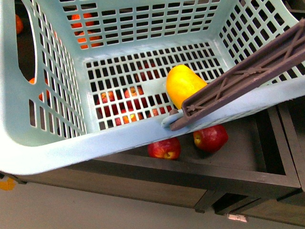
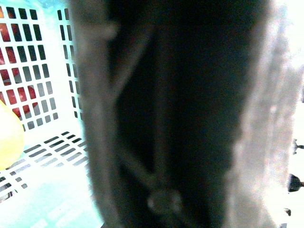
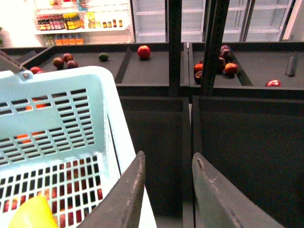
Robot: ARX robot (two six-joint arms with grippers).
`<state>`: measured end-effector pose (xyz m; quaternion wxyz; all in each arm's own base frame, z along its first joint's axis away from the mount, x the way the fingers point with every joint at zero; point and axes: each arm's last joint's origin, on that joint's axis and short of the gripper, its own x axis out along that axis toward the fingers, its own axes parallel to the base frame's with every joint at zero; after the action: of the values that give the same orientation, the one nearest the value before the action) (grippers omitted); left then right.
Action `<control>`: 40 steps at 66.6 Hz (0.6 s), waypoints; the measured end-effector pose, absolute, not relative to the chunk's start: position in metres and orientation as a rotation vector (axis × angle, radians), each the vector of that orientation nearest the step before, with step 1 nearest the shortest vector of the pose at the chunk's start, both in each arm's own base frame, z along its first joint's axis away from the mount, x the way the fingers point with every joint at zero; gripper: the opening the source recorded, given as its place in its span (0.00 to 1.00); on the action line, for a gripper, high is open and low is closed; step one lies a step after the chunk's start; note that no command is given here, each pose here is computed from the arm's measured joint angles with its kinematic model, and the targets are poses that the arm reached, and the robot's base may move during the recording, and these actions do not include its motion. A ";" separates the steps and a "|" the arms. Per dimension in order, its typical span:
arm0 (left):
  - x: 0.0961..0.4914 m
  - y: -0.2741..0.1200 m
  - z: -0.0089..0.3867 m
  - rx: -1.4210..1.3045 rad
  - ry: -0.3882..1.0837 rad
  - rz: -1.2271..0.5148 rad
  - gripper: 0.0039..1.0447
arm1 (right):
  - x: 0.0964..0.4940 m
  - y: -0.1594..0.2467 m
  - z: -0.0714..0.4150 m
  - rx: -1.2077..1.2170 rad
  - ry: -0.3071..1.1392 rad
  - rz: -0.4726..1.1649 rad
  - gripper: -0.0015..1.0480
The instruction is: Pick mango and avocado into basket
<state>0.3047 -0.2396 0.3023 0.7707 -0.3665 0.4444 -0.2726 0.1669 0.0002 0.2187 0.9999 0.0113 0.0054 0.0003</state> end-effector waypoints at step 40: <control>0.305 -0.240 0.302 -0.792 0.964 -0.595 0.12 | 0.131 0.000 0.182 0.006 0.006 0.001 0.02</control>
<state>0.3046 -0.2398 0.3024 0.7706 -0.3651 0.4444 -0.2746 0.1309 0.0002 0.1823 1.0000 0.0031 0.0030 0.0006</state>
